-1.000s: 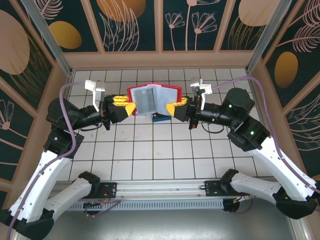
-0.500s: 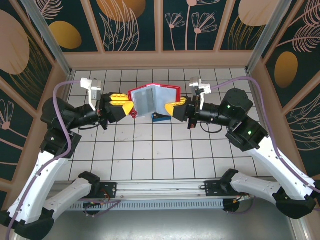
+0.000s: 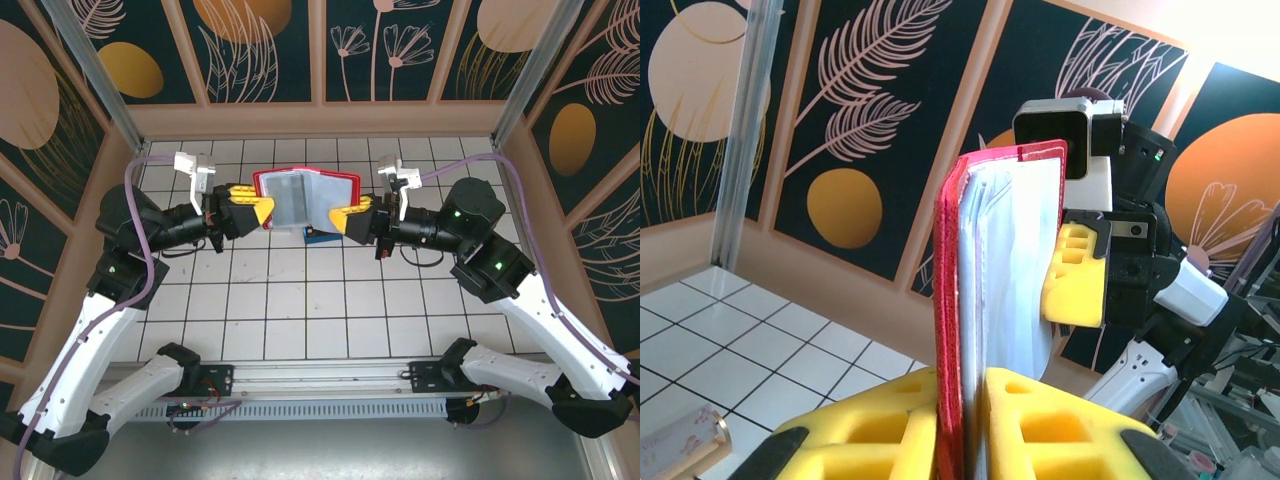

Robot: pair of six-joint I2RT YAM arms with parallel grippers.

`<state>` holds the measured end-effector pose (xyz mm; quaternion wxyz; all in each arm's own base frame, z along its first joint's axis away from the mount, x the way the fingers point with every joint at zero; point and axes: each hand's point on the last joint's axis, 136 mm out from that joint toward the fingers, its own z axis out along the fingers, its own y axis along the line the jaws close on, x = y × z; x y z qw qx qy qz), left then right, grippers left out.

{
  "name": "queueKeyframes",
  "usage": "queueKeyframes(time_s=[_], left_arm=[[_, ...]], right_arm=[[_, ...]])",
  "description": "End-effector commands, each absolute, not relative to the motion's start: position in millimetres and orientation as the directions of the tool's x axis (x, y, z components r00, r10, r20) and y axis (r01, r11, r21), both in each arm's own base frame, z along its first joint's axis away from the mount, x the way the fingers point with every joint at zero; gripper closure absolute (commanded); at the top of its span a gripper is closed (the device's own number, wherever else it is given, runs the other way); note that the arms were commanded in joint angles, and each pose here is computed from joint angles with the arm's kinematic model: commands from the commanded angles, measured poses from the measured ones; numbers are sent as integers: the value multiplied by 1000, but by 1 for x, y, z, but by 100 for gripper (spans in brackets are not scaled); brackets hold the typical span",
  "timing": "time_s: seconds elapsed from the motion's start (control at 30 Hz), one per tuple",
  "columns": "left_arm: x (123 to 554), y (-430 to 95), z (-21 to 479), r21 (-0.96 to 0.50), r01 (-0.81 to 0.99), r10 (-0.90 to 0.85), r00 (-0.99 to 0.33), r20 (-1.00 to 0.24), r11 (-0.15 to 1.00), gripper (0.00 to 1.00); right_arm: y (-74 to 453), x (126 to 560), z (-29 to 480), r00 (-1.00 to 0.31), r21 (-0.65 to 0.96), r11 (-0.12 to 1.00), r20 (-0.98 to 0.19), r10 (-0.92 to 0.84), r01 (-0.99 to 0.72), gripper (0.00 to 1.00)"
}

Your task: Take the credit cards out of the card holder

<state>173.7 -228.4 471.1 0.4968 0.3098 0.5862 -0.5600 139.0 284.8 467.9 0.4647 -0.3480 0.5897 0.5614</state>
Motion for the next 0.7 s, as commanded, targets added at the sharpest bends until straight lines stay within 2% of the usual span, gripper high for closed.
queueKeyframes(time_s=[0.0, 0.27, 0.43, 0.67], left_arm=[[163, -227, 482, -305, 939, -200, -273, -941, 156, 80], [154, -221, 485, -257, 951, -201, -222, -954, 171, 72], [151, -221, 486, -244, 957, -203, -211, -956, 158, 82], [157, -226, 481, -268, 954, -191, -239, -952, 138, 86]], right_arm=[[283, 133, 480, -288, 303, 100, -947, 146, -948, 100], [279, 135, 482, -279, 299, 127, -948, 152, -946, 100], [278, 134, 485, -276, 297, 131, -948, 157, -946, 100], [282, 124, 485, -282, 293, 65, -949, 138, -954, 100]])
